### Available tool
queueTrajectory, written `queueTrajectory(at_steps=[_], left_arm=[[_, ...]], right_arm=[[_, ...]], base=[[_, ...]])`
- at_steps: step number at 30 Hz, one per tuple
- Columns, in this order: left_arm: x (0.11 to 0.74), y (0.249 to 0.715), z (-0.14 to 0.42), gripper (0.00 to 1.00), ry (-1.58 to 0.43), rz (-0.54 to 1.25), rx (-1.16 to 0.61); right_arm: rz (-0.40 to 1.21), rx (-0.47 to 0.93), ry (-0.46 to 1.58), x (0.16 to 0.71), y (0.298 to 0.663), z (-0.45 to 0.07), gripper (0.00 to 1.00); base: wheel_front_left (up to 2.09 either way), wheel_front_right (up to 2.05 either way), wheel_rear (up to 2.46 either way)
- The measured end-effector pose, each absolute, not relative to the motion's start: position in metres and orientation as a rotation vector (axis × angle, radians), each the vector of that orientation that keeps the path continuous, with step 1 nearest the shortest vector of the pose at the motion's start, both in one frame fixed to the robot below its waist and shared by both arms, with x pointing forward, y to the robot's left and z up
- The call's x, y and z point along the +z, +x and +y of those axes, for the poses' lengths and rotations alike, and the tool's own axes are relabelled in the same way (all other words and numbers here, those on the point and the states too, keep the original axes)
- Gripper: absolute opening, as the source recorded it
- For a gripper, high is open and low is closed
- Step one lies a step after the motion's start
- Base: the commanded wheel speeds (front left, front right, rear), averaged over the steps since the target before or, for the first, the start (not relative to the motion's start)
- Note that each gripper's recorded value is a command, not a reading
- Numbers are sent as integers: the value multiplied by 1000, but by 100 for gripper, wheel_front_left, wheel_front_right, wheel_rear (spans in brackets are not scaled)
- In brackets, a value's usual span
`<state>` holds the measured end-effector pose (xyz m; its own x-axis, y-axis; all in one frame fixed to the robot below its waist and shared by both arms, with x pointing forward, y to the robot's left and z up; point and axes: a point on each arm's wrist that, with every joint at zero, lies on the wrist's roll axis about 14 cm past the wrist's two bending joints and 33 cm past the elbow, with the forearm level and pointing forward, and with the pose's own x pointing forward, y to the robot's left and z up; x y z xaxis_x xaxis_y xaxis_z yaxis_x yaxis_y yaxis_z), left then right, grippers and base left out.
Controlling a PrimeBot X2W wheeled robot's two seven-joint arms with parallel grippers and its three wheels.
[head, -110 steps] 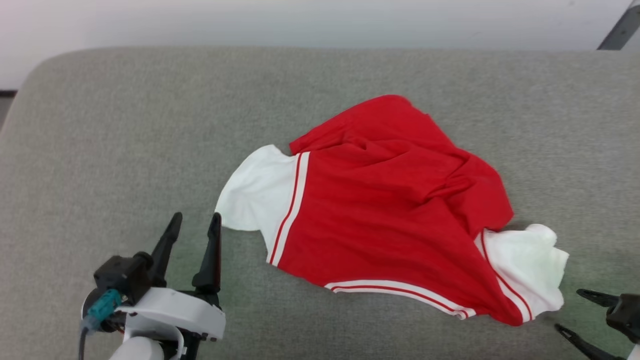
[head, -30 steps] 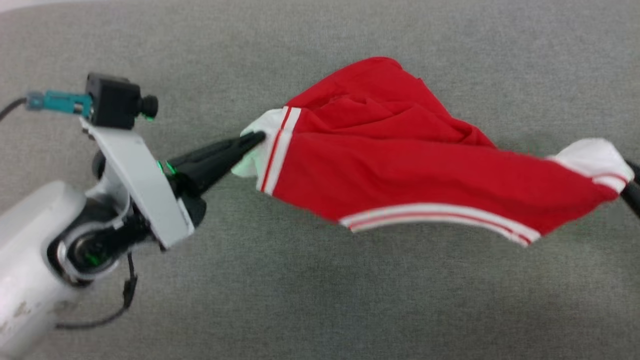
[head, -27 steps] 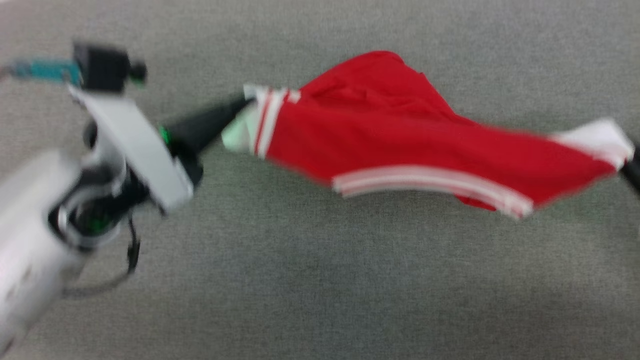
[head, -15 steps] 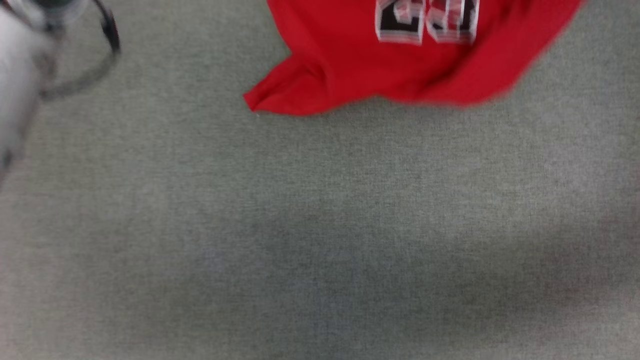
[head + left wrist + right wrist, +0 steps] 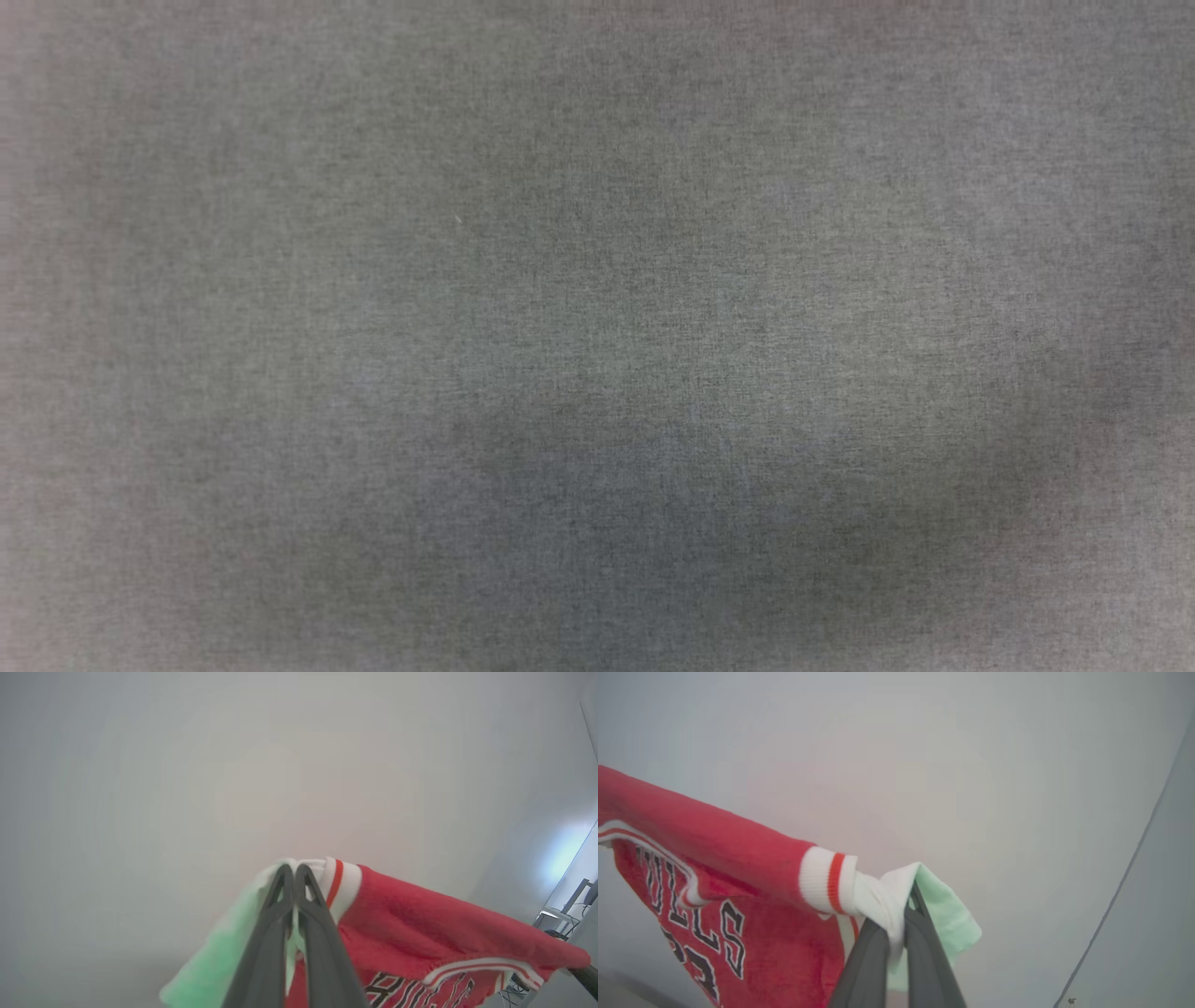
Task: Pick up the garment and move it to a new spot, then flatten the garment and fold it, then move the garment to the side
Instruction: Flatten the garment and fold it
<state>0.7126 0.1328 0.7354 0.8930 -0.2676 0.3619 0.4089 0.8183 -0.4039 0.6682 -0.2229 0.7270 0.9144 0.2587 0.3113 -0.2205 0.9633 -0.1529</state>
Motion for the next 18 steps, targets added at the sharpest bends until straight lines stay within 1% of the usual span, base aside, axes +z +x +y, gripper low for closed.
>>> queueTrajectory(at_steps=[2, 4, 9, 13, 16, 18], left_arm=[[718, 710, 133, 0, -496, -258, -363], [684, 703, 128, 0, -470, -167, -384], [592, 667, 133, 0, -491, 49, -410], [517, 617, 138, 0, -435, 225, -435], [467, 567, 132, 0, -378, 368, -488], [444, 535, 130, 0, -375, 453, -516]], right_arm=[[-310, 256, -124, 715, 665, -224, 0], [-248, 277, -137, 689, 659, -223, 0], [-71, 333, -131, 617, 629, -224, 0], [114, 380, -112, 549, 588, -225, 0], [246, 395, -79, 507, 551, -231, 0], [329, 398, -24, 482, 525, -232, 0]], base=[[0, 0, 0], [0, 0, 0], [0, 0, 0], [0, 0, 0], [0, 0, 0], [0, 0, 0]])
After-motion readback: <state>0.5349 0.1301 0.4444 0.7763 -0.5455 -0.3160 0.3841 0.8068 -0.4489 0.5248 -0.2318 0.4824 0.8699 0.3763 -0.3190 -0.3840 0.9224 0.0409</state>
